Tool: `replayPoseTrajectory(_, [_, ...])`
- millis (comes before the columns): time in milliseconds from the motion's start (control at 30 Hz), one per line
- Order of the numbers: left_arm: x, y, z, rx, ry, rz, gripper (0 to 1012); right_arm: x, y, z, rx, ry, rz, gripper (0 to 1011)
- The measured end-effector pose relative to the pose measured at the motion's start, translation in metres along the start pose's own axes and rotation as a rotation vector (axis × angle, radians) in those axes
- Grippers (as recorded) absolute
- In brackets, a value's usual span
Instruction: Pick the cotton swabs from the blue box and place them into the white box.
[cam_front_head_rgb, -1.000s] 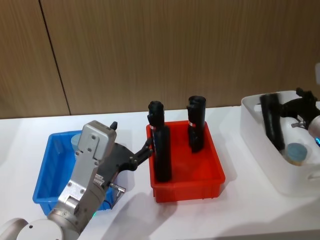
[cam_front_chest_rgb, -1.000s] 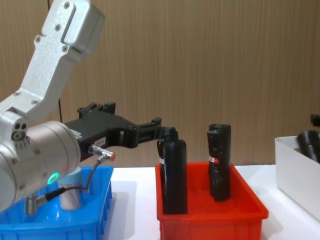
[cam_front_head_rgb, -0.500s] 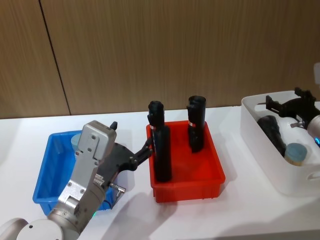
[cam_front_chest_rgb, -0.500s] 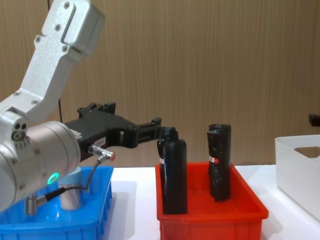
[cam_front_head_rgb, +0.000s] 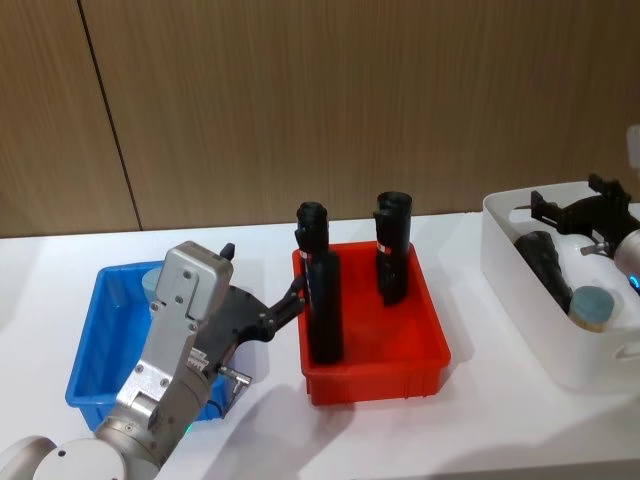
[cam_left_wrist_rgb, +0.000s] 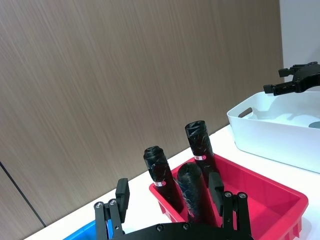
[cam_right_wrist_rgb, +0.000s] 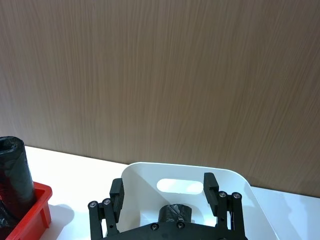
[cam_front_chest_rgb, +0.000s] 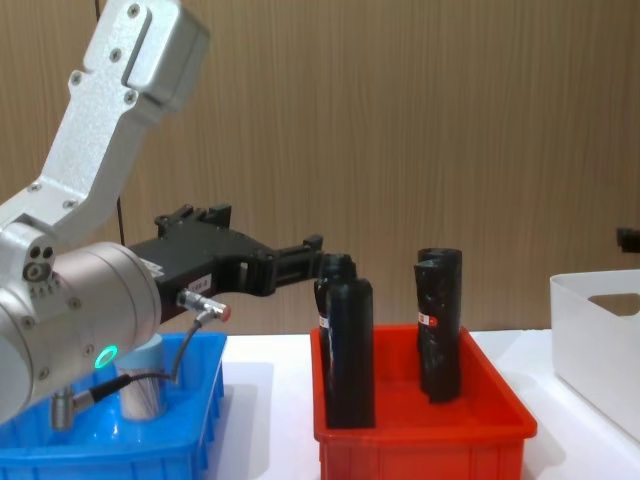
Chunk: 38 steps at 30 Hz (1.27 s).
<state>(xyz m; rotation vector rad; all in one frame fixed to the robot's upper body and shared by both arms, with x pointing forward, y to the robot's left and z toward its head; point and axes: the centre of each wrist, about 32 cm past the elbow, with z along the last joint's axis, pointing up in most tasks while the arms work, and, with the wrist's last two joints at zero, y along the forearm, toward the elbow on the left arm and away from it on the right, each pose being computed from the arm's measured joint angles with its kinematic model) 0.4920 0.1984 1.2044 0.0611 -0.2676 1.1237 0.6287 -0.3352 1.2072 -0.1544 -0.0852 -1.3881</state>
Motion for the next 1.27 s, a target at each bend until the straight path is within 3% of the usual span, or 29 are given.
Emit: replayPoseTrajectory(1267, [0.0000, 0.0000, 0.0000, 0.000, 0.000, 0.000, 1004, 0.0001, 0.0000, 0.0000, 0.000, -0.001, 0.000, 1002])
